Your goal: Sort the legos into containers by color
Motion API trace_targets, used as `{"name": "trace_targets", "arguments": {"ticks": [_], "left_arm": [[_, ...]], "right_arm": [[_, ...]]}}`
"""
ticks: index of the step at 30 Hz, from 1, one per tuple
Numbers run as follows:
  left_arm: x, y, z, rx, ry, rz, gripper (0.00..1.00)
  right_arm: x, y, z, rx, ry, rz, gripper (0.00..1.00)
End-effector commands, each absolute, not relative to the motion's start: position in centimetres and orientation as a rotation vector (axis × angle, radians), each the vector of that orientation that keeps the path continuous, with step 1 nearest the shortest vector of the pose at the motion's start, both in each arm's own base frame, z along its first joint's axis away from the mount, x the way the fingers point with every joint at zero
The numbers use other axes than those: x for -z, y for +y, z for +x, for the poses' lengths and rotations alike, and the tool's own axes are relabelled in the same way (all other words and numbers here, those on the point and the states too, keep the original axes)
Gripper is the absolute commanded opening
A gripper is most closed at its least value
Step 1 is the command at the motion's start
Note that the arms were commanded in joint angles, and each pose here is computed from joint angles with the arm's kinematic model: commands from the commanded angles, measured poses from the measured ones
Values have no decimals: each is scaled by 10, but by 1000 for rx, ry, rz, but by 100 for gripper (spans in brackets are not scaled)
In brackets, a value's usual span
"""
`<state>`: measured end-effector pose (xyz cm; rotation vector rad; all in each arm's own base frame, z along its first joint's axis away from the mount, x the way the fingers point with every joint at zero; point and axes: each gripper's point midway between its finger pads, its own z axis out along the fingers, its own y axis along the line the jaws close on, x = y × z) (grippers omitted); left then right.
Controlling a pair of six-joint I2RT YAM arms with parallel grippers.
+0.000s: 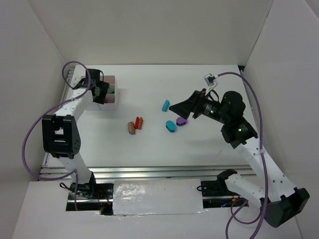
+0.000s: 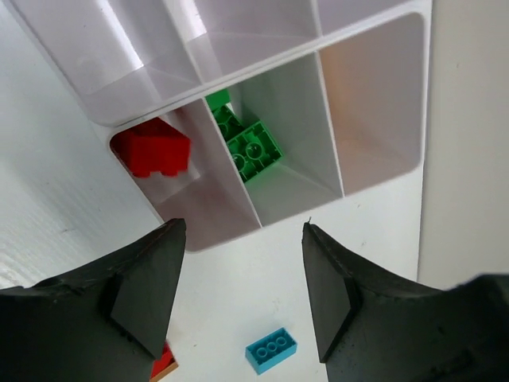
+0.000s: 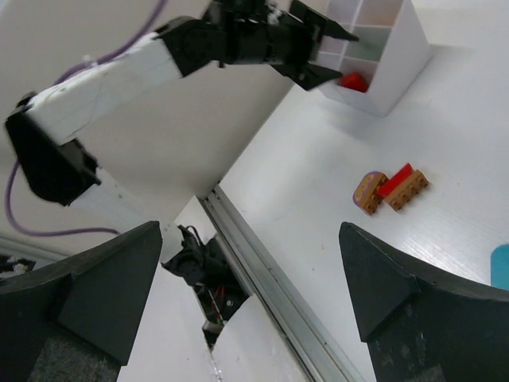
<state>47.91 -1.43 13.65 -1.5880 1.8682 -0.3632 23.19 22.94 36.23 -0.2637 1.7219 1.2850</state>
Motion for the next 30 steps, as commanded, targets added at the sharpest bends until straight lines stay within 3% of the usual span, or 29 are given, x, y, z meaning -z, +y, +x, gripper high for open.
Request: {"name": "trace_targets", "arguments": {"ticks": [1, 2, 3, 4, 6, 12, 17, 30], "left_arm": [[-231, -20, 497, 475, 1769, -1327, 73], [-252, -18, 492, 431, 1783, -1222, 74], [-265, -19, 488, 409, 1796, -1169, 91], [-285, -21, 483, 400, 1804, -1104, 100], [-312, -19, 465, 348, 1834, -985, 99], [-308, -4, 375, 175, 1985, -844, 100], [-302, -3, 309, 153, 2026, -723, 100], [-274, -16, 273, 141, 2253, -448, 99]], "right_arm": [[-344, 231, 253, -1240, 1820, -169, 100], [-328, 240, 263, -1226, 1921, -146, 99], [-316, 239, 278, -1129, 1979, -69, 100], [-305, 243, 286, -1049, 2042, -34, 100], [-269, 265, 298, -879, 2254, 11, 100], [-181, 314, 335, -568, 2517, 197, 100], [-154, 345, 355, -379, 2523, 192, 98], [-72, 374, 374, -223, 2631, 217, 81]]}}
